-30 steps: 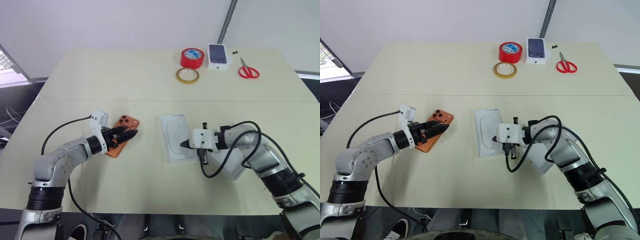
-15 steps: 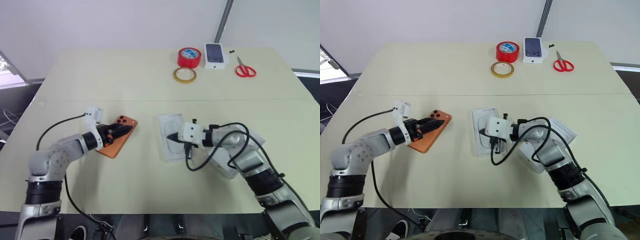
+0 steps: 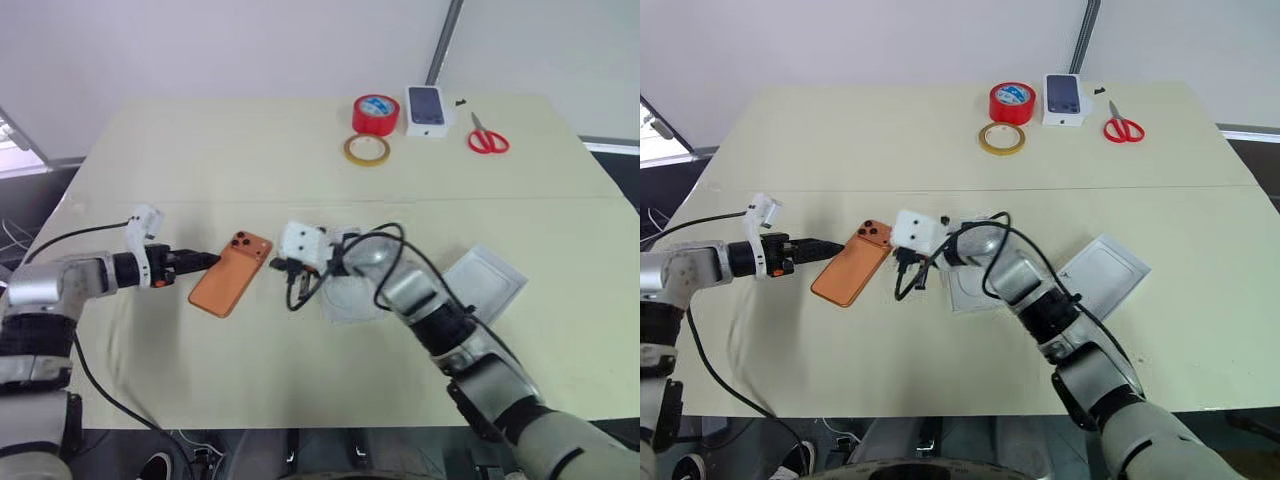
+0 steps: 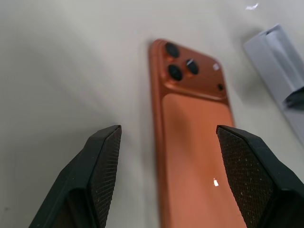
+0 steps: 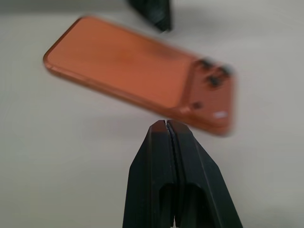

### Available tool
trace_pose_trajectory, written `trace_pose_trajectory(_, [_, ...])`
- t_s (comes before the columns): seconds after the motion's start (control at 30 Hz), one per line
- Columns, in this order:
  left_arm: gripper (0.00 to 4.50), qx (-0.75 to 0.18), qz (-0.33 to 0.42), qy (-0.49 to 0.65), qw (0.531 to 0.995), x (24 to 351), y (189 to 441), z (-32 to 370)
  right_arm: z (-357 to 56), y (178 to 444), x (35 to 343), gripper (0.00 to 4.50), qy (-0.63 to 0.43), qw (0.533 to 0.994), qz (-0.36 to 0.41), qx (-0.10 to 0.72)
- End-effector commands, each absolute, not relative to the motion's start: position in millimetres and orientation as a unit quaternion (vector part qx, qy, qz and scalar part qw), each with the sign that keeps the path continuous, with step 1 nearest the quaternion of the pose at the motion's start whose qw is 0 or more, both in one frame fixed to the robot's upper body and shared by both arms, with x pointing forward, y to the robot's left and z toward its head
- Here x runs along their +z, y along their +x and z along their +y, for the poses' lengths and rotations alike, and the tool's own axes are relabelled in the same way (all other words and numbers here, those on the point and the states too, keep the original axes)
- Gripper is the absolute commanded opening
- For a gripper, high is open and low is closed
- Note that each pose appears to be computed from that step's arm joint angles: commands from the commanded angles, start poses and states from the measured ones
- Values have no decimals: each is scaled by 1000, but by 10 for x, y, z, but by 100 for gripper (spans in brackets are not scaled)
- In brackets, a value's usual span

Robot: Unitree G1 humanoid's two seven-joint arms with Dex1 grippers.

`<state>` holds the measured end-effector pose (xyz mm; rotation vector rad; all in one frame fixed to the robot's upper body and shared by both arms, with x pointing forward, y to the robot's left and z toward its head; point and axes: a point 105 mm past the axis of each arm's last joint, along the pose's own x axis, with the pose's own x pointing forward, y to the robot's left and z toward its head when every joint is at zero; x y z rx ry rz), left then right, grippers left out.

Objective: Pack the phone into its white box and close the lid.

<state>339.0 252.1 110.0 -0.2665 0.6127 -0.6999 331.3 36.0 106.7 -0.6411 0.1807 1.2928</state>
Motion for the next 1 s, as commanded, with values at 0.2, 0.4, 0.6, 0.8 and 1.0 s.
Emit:
trace_pose_trajectory(0.2, [334, -398, 373, -158, 823, 799, 3231, 2279, 433, 3258, 933, 3, -350, 713, 97, 600])
trace_pose_trajectory(0.4, [334, -414, 419, -182, 787, 553, 3091, 2155, 455, 3307, 950, 3, -333, 730, 99, 589])
trace_pose_trajectory(0.6, [334, -439, 432, -227, 754, 514, 3002, 1930, 483, 3312, 965, 3, -332, 734, 93, 585])
trace_pose_trajectory(0.8, [334, -437, 436, -227, 753, 563, 3007, 1930, 457, 3348, 960, 3, -332, 740, 93, 578])
trace_pose_trajectory(1.0, [334, -429, 425, -259, 754, 605, 3038, 1937, 460, 3373, 976, 3, -331, 743, 87, 575])
